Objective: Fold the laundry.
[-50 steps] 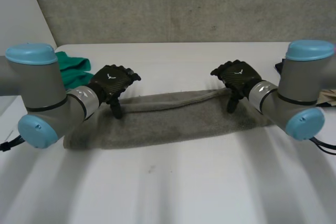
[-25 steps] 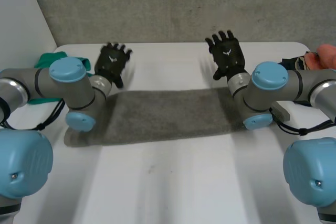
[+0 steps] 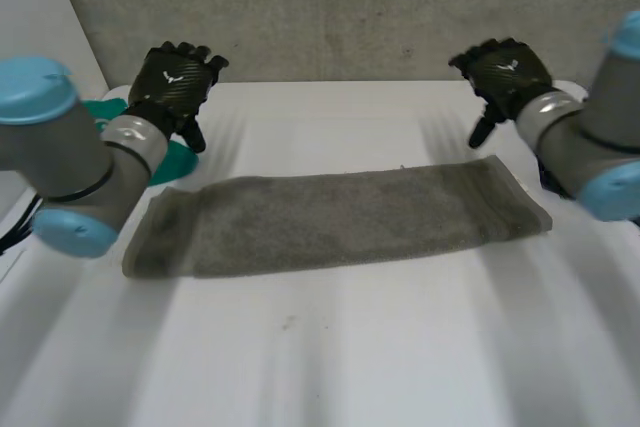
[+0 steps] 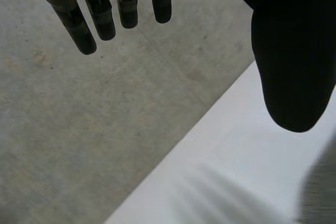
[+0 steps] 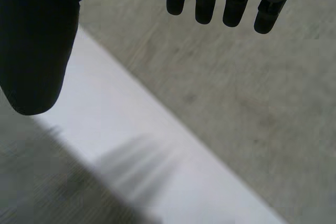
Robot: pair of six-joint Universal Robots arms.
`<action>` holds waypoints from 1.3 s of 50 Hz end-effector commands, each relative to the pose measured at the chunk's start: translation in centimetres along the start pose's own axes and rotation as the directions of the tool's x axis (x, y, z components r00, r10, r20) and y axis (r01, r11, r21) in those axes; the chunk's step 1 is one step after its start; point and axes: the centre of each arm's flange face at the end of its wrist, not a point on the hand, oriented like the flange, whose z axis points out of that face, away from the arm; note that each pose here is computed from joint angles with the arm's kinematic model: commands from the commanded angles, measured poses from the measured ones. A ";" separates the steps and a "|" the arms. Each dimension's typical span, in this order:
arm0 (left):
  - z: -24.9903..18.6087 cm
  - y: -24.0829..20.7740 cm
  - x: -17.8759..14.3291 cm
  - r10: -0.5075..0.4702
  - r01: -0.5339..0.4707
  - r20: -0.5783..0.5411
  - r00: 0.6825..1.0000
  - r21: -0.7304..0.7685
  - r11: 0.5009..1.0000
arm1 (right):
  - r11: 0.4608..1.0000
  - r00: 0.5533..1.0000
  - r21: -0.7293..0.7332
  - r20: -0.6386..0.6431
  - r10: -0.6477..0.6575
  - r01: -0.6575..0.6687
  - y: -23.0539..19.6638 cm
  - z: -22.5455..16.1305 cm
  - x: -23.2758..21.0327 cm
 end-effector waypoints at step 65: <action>-10.1 -3.3 1.4 -0.356 0.331 -0.202 0.912 -0.148 0.932 | 0.950 0.940 -0.044 -0.138 -0.313 0.310 5.0 -3.0 3.7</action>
